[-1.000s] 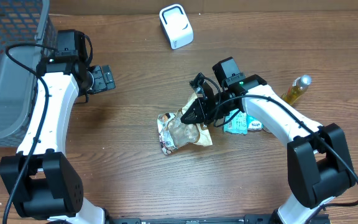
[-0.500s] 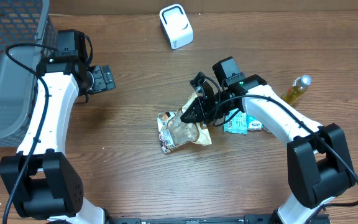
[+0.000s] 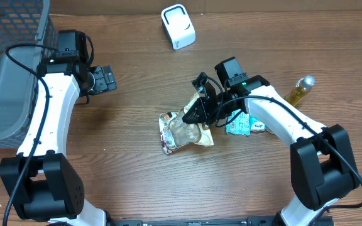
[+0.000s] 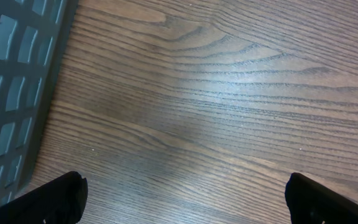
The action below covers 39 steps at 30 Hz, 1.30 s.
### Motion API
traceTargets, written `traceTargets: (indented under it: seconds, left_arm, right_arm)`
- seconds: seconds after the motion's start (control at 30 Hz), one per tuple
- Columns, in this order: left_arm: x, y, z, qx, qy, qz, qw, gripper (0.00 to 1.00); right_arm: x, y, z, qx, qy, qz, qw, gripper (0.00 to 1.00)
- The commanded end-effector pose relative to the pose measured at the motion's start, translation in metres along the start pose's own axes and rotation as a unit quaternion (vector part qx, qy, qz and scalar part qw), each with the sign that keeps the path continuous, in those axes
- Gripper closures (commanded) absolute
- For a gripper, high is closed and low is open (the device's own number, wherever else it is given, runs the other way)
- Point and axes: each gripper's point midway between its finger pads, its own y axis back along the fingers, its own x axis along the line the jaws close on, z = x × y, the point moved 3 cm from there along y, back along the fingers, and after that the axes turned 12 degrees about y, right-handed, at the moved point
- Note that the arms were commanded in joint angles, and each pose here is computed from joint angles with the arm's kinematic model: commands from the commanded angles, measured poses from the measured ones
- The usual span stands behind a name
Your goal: Scan the item barcode
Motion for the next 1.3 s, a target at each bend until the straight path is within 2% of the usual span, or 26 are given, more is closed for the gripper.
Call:
traceTargets:
  seconds: [0.0,0.53,0.67,0.83,1.03,1.17,1.27]
  left_arm:
    - [0.0,0.006,0.007,-0.013,0.004,0.001,1.0,0.0]
    - [0.0,0.006,0.007,-0.013,0.004,0.001,1.0,0.0]
    - [0.0,0.006,0.007,-0.013,0.004,0.001,1.0,0.0]
    - [0.0,0.006,0.007,-0.013,0.004,0.001,1.0,0.0]
    - [0.0,0.006,0.007,-0.013,0.004,0.001,1.0,0.0]
    - [0.0,0.006,0.007,-0.013,0.004,0.001,1.0,0.0]
    - [0.0,0.006,0.007,-0.013,0.004,0.001,1.0,0.0]
  right_arm:
    - [0.005,0.005,0.004,-0.011,0.001,0.001,1.0,0.96]
    - [0.011,0.013,0.018,-0.023,-0.025,-0.001,0.999,0.96]
    - [0.02,0.029,0.036,-0.033,-0.018,-0.026,0.999,0.96]
    - [0.034,0.068,0.072,-0.063,0.009,-0.108,0.992,0.96]
    - [0.033,0.11,0.114,-0.135,0.05,-0.223,0.964,0.96]
    - [0.028,0.12,0.15,-0.198,0.124,-0.288,0.929,0.96]
    - [0.024,0.123,0.172,-0.224,0.179,-0.355,0.89,0.96]
